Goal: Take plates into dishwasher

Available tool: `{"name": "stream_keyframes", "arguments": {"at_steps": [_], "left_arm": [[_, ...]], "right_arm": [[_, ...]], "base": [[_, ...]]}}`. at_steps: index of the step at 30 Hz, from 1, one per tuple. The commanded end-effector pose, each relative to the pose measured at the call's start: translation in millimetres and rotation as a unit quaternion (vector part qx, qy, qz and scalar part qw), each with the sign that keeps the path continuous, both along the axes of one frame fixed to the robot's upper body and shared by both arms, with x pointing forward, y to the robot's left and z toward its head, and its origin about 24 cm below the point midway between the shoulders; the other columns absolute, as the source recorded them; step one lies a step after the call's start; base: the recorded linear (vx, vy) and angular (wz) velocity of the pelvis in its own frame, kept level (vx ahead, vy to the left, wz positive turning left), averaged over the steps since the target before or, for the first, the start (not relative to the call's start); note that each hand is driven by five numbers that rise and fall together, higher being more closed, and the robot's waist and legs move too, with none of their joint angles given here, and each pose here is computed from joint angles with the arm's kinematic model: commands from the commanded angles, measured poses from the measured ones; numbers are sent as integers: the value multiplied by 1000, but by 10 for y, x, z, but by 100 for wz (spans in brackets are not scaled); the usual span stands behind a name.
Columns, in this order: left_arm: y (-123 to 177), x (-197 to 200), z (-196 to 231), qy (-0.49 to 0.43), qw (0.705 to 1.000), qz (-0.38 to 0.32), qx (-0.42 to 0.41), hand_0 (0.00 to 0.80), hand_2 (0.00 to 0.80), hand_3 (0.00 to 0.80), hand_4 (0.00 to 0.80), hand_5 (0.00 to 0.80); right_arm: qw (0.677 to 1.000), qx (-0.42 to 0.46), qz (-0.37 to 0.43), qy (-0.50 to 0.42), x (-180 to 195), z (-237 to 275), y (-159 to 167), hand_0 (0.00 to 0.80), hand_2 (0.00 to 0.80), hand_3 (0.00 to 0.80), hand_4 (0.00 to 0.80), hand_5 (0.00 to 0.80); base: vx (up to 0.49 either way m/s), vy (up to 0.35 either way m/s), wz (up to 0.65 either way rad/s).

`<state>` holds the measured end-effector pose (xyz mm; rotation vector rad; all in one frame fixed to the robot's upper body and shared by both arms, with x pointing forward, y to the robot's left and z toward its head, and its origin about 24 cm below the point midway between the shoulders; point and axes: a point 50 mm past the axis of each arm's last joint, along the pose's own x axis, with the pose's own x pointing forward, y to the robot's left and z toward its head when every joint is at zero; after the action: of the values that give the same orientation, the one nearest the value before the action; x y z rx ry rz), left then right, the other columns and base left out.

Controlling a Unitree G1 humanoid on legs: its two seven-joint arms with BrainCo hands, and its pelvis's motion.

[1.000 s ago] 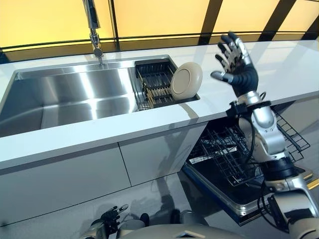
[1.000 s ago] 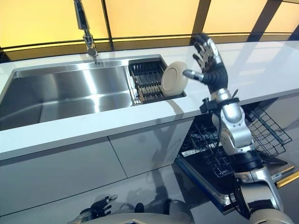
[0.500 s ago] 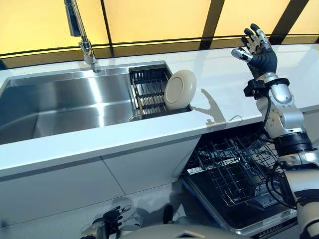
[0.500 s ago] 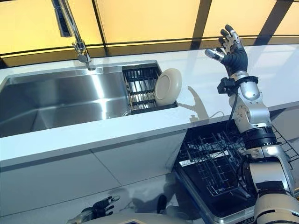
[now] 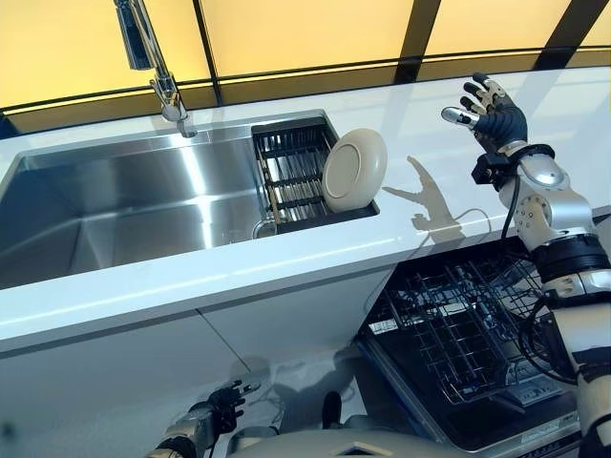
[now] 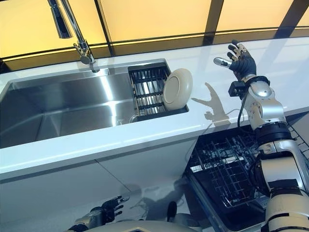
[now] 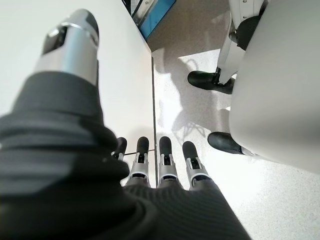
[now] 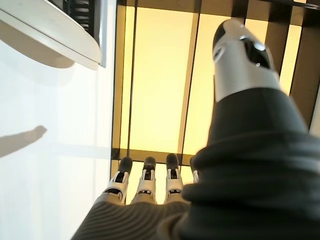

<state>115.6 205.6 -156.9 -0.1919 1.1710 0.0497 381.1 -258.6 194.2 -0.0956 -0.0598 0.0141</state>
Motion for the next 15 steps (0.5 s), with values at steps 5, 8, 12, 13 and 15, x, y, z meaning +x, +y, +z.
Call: {"name": "stream_keyframes", "arguments": {"at_steps": [5, 8, 12, 13, 15], "left_arm": [[35, 229, 96, -36, 999, -21, 11, 0, 0, 0, 0, 0], [28, 261, 105, -36, 999, -32, 11, 0, 0, 0, 0, 0], [34, 317, 128, -38, 999, -30, 9, 0, 0, 0, 0, 0], [36, 343, 139, -39, 999, -30, 9, 0, 0, 0, 0, 0], [43, 389, 157, -41, 998, -36, 8, 0, 0, 0, 0, 0]], "right_arm": [[998, -60, 26, 15, 99, 106, 136, 0, 0, 0, 0, 0], [997, -73, 24, 26, 126, 154, 67, 0, 0, 0, 0, 0], [996, -78, 33, 42, 105, 125, 33, 0, 0, 0, 0, 0], [995, -79, 32, 45, 105, 122, 19, 0, 0, 0, 0, 0], [995, -76, 30, 49, 112, 131, -2, 0, 0, 0, 0, 0]], "base": [[101, 61, -24], [128, 144, -15], [102, 166, 18], [85, 110, 15], [80, 93, 5]]}}
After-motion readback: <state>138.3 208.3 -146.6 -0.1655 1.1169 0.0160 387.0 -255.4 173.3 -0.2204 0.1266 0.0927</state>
